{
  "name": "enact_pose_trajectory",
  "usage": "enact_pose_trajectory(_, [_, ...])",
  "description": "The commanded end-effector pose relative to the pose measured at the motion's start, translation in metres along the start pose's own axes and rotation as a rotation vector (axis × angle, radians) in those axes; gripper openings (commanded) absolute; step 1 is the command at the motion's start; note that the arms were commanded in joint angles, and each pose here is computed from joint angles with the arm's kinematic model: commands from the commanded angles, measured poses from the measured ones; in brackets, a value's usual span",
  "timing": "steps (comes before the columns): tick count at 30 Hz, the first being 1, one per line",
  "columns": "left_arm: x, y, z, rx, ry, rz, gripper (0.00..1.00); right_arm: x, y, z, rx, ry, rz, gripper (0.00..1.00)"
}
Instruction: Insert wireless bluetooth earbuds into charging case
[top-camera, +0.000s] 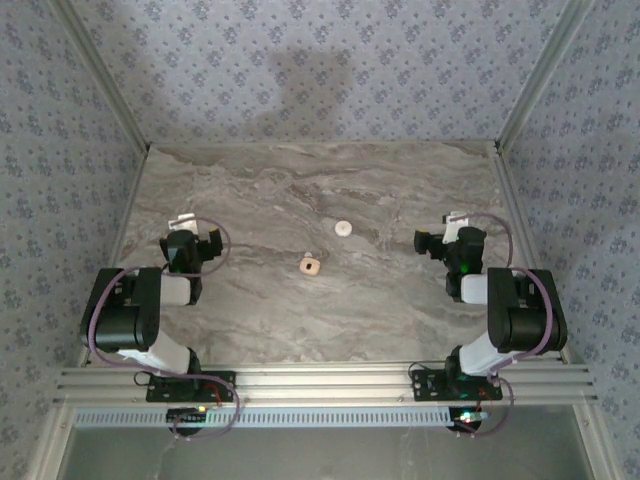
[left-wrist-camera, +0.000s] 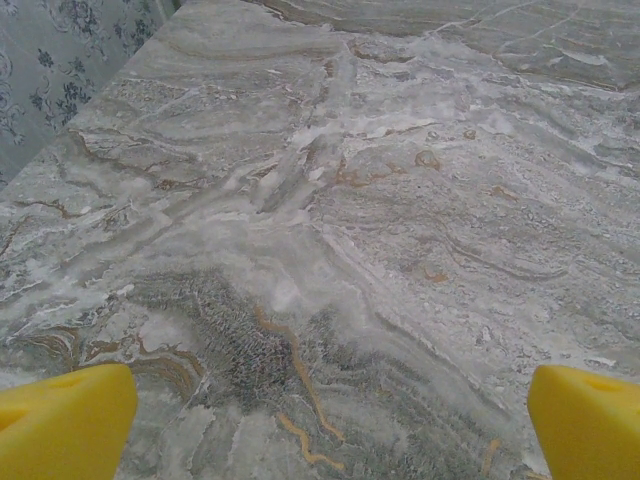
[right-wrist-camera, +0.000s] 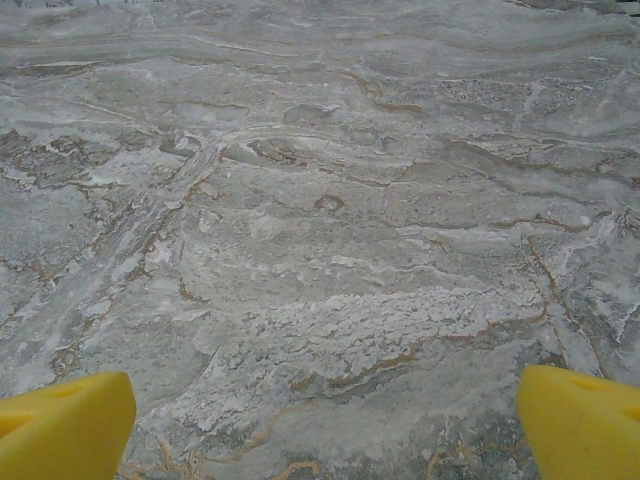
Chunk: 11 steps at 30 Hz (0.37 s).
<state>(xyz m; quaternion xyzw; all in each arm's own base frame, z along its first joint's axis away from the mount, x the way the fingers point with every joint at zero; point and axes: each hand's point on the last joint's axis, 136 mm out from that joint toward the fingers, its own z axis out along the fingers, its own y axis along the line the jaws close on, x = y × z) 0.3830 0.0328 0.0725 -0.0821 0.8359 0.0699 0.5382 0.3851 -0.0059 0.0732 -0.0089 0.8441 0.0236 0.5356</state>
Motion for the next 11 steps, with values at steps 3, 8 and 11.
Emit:
enact_pose_trajectory(3, [-0.0212, -0.0003, 0.0012, 0.007, -0.06, -0.012, 1.0, -0.0115, -0.0024, 0.0003, 0.02, -0.037, -0.019, 1.0])
enact_pose_trajectory(8, [-0.0212, -0.0008, 0.0009, 0.009, -0.06, -0.01, 1.0, -0.0118, -0.0024, 0.0007, 0.025, -0.037, -0.024, 1.0])
enact_pose_trajectory(11, [-0.0213, -0.0008, 0.0008, 0.01, -0.061, -0.009, 1.0, -0.0116, -0.0026, 0.0003, 0.028, -0.037, -0.025, 1.0])
